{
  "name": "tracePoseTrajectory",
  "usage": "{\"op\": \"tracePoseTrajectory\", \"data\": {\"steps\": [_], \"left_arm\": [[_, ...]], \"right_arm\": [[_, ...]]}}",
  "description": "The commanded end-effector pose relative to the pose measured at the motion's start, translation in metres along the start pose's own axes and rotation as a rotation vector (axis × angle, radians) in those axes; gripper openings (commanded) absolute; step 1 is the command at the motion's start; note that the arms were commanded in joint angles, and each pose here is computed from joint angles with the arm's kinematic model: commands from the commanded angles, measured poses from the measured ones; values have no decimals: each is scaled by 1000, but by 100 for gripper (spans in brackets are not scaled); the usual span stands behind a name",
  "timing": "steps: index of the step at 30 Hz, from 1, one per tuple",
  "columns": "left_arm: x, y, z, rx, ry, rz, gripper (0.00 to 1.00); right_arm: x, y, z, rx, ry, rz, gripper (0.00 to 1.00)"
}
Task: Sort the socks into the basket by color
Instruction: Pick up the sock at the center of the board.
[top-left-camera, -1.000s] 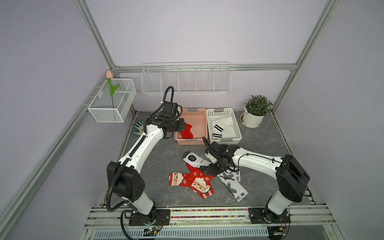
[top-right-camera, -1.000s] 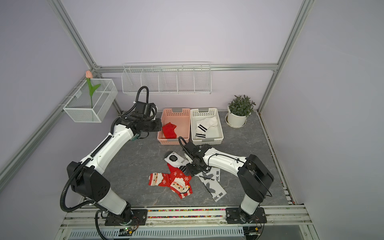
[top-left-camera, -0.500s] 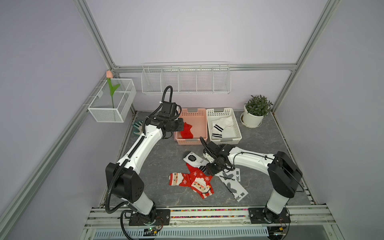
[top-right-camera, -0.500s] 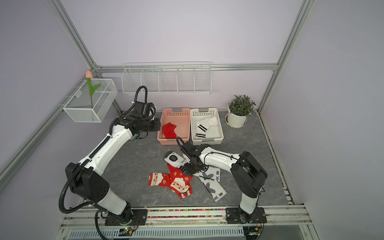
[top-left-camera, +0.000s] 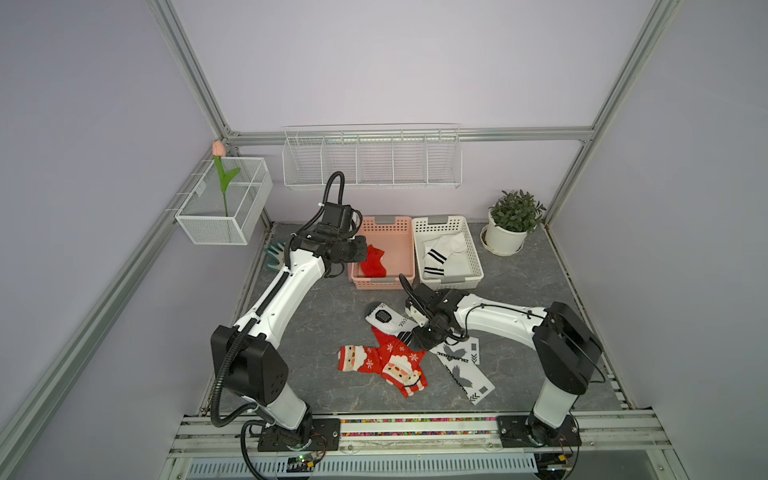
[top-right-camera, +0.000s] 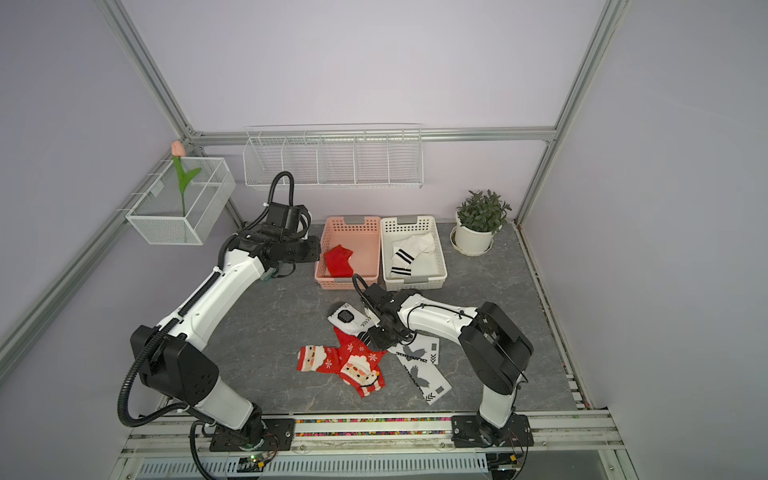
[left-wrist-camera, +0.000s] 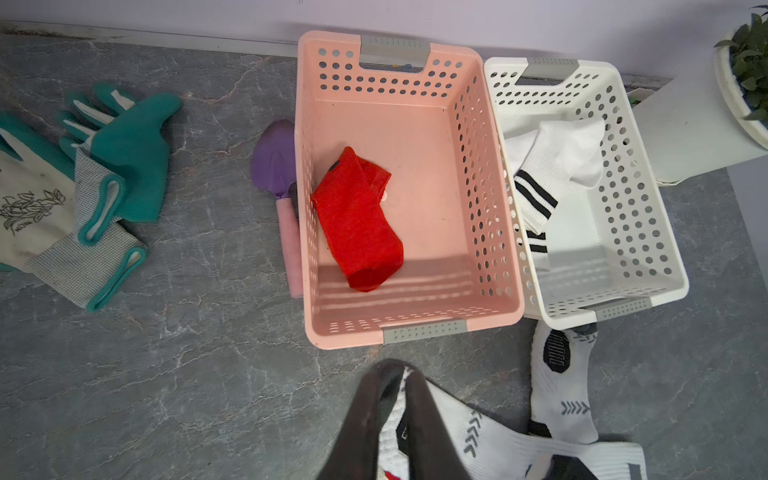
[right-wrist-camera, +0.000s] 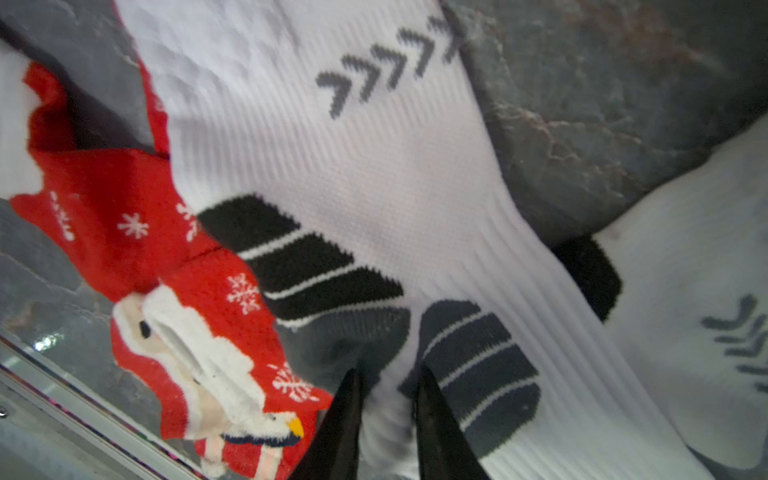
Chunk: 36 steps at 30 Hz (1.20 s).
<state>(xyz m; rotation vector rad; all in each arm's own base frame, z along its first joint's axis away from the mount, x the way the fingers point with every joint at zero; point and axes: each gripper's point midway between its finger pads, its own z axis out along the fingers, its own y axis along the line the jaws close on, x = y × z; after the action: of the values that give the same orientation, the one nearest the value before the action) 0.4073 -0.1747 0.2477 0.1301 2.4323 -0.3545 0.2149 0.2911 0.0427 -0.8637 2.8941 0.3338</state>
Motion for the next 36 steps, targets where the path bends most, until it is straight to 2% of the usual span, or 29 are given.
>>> {"op": "tracePoseTrajectory", "data": {"steps": [1,14,36], "left_arm": [[0,0,-5,8,-11,-2,18],[-1,0,-8,8,-16,0,18],[-1,1,-6,8,-13,-3,17]], "right_arm": [[0,4,-11,-10,-23,-20,22],[-13,5,-66,24,-110,-71,18],[-28,-15,-115,62,-216,-61,18]]}}
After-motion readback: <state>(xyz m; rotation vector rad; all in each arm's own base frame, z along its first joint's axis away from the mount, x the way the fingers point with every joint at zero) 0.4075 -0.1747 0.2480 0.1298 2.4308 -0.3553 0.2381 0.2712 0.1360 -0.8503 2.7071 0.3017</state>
